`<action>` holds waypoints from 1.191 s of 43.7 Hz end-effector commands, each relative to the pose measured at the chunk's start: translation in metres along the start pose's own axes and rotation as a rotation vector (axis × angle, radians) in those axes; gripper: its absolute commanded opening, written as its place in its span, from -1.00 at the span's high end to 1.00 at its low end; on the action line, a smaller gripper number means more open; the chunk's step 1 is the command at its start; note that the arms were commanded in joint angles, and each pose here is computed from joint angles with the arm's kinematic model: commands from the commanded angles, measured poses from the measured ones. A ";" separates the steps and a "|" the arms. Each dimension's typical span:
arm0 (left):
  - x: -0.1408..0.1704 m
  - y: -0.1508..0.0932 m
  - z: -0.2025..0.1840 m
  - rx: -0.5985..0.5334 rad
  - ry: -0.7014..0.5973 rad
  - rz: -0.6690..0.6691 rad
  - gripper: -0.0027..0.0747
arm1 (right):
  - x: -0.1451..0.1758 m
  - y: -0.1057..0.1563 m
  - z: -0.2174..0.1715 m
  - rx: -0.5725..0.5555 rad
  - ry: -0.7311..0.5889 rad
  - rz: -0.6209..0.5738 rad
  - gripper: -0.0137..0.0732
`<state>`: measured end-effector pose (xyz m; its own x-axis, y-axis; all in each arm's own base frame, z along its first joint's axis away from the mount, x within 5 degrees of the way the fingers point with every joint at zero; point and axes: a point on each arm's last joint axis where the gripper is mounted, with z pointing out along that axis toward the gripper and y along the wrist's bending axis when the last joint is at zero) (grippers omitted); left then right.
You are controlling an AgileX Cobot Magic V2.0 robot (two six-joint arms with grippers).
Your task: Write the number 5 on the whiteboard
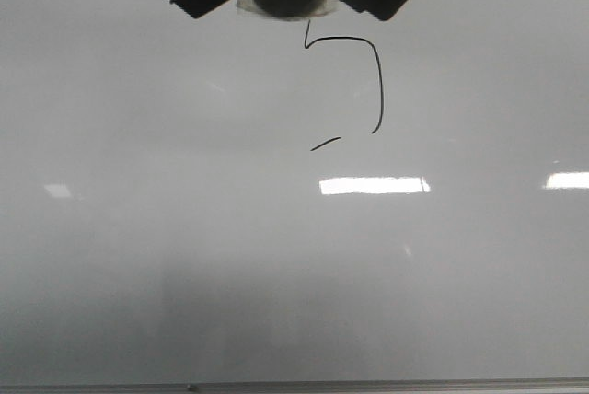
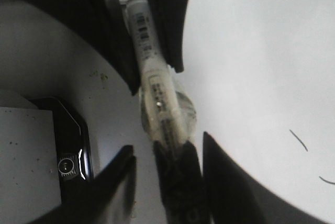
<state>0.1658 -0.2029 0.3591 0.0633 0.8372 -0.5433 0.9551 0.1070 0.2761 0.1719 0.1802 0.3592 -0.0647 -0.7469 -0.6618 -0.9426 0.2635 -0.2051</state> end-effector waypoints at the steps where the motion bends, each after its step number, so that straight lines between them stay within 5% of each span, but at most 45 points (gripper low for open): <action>1: -0.005 0.009 -0.015 -0.067 -0.088 -0.060 0.98 | -0.005 -0.007 -0.023 0.073 -0.099 0.089 -0.36; 11: 0.037 0.030 -0.021 -0.144 -0.113 -0.302 0.98 | 0.044 -0.012 -0.051 0.269 -0.126 0.264 -0.19; 22: 0.111 0.047 -0.061 -0.489 -0.189 -0.705 0.98 | 0.119 0.007 -0.077 0.591 -0.291 0.725 0.13; 35: 0.197 0.037 -0.086 -0.898 -0.174 -1.038 0.98 | 0.151 0.042 -0.085 0.735 -0.364 0.750 0.85; 52: 0.250 0.070 -0.075 -1.153 -0.192 -1.172 0.98 | 0.153 0.046 -0.085 0.729 -0.362 0.749 0.84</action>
<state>0.2136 0.0450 0.2921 -0.4734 -0.0281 -0.8804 -0.1193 0.9923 0.0324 0.0879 0.0271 0.2963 -0.3984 -0.0950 -0.9123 -0.2991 0.9537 0.0313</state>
